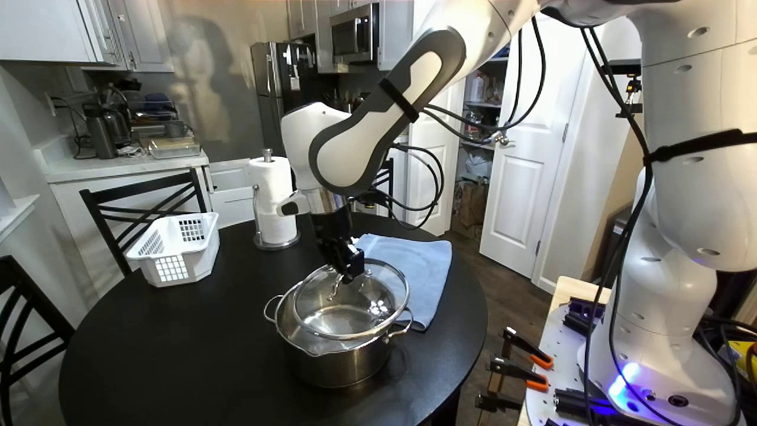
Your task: Put the lid on the pot
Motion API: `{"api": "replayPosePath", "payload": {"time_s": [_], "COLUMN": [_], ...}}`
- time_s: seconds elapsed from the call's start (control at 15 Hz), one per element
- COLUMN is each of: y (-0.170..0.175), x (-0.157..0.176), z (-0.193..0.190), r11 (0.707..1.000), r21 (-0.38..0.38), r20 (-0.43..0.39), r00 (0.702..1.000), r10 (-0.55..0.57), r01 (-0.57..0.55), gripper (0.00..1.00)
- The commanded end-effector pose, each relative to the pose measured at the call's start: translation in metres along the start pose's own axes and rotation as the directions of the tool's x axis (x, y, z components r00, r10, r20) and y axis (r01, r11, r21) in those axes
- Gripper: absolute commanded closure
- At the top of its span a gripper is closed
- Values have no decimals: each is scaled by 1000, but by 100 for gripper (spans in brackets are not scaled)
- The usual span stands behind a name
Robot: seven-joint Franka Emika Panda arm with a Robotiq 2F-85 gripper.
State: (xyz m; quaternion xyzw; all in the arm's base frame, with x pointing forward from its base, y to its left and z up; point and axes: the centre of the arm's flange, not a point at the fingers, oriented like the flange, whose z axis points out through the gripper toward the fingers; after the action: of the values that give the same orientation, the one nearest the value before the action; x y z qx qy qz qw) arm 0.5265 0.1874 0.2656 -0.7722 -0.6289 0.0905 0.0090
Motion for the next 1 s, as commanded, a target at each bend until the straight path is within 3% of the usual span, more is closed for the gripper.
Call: {"api": "replayPosePath", "payload": {"time_s": [0.0,0.33,0.93], "y": [-22,-31,-19], "x": [0,14,18], "z": [-17,-23,-23], "r11": [998,994,995], "r21": [-14,-26,-28], "r20": [24,-15,-115], "r00": [998,994,989], "r10": [-60,-108,-98], "r01": [60,108,95], "gripper": [96,96,96]}}
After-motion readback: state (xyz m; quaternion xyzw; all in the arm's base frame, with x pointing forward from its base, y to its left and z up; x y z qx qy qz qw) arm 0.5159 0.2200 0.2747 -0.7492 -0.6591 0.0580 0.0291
